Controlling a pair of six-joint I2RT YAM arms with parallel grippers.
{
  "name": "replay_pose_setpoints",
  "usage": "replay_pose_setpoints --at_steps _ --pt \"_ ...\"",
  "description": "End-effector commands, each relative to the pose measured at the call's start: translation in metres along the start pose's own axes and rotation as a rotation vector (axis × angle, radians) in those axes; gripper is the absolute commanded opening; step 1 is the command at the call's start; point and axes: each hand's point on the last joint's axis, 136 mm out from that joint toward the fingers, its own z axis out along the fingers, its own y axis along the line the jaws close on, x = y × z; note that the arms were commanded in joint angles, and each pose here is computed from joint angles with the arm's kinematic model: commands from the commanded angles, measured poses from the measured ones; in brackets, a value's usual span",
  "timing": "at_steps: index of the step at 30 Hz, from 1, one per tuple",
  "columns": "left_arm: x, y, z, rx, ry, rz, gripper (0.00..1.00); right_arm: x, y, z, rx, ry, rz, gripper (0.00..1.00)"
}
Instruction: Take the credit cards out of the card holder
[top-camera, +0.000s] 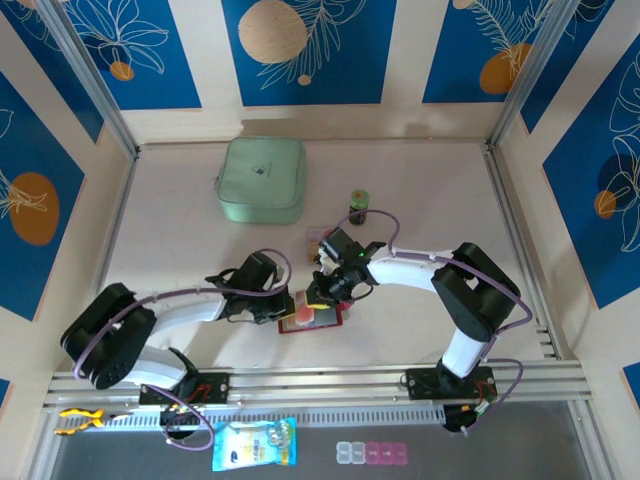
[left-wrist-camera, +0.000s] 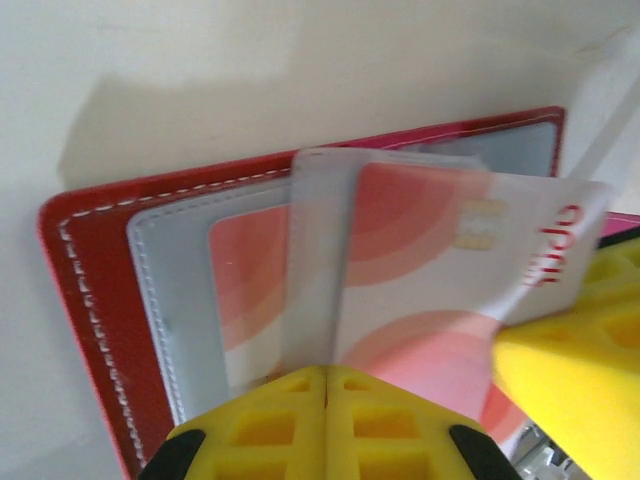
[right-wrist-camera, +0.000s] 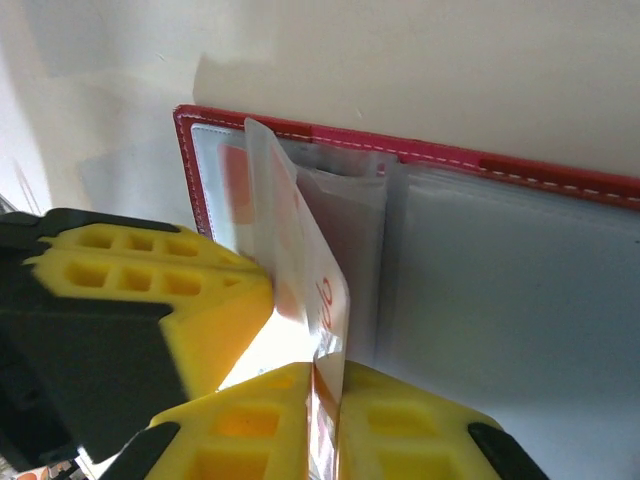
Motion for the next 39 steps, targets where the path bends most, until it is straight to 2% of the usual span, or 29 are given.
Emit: replay_pose_setpoints --at_steps 1,5,12,24,39 --pt "0.006 0.014 0.004 -0.039 0.028 -0.013 0.00 0.007 -0.002 0.004 -0.005 0.033 0.008 0.18" --pt "0.012 0.031 0.003 -0.105 0.036 -0.012 0.00 0.008 -0.001 0.003 -0.014 0.033 0.004 0.18" --pt "0.013 0.034 0.004 -0.124 0.046 -0.014 0.00 0.009 0.001 0.000 -0.020 0.028 -0.001 0.17" --pt "0.013 0.035 0.003 -0.135 0.048 -0.009 0.00 0.010 -0.009 -0.011 0.025 0.012 0.009 0.10" --pt "0.006 0.023 -0.004 -0.104 0.017 0.000 0.00 0.018 -0.018 -0.020 0.079 0.024 -0.003 0.10"
